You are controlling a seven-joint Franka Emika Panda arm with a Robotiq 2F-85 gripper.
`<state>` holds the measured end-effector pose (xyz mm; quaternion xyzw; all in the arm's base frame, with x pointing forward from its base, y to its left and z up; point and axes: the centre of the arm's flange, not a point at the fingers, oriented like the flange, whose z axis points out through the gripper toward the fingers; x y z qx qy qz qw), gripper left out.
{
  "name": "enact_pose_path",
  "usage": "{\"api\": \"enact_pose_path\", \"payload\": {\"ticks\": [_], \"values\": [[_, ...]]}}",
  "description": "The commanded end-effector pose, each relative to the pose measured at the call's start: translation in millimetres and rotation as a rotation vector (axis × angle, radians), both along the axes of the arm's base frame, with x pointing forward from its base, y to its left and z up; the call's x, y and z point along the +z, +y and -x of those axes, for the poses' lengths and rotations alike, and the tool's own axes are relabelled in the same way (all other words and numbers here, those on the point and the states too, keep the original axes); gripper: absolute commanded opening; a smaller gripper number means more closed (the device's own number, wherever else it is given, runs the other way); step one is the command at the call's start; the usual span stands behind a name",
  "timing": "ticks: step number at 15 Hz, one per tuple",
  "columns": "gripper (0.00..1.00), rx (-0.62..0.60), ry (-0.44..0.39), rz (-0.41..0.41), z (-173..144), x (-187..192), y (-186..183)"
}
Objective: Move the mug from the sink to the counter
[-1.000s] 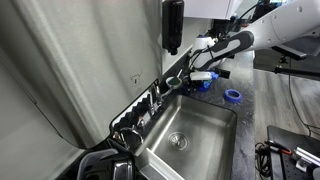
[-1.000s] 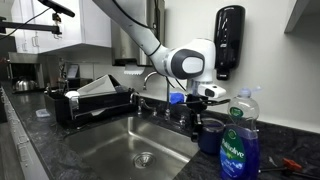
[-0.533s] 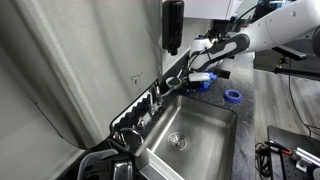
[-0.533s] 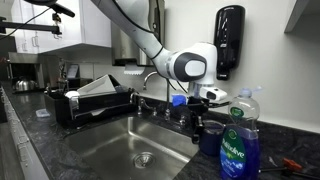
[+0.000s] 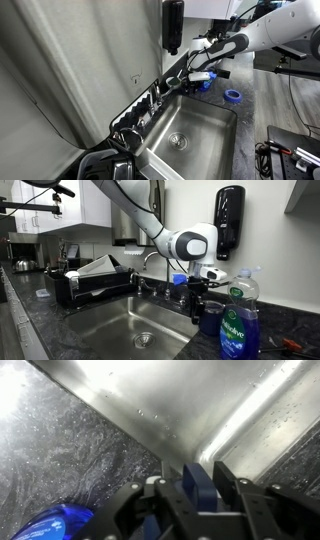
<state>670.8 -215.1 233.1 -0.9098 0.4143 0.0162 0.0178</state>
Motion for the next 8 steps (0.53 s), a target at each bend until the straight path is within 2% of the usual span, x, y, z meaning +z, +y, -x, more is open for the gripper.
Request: {"api": "enact_pose_path", "payload": {"ticks": [1, 4, 8], "values": [[0.79, 0.046, 0.030, 0.023, 4, 16, 2], [0.99, 0.083, 0.035, 0.050, 13, 32, 12], [1.00, 0.148, 0.043, 0.050, 31, 61, 28]]}}
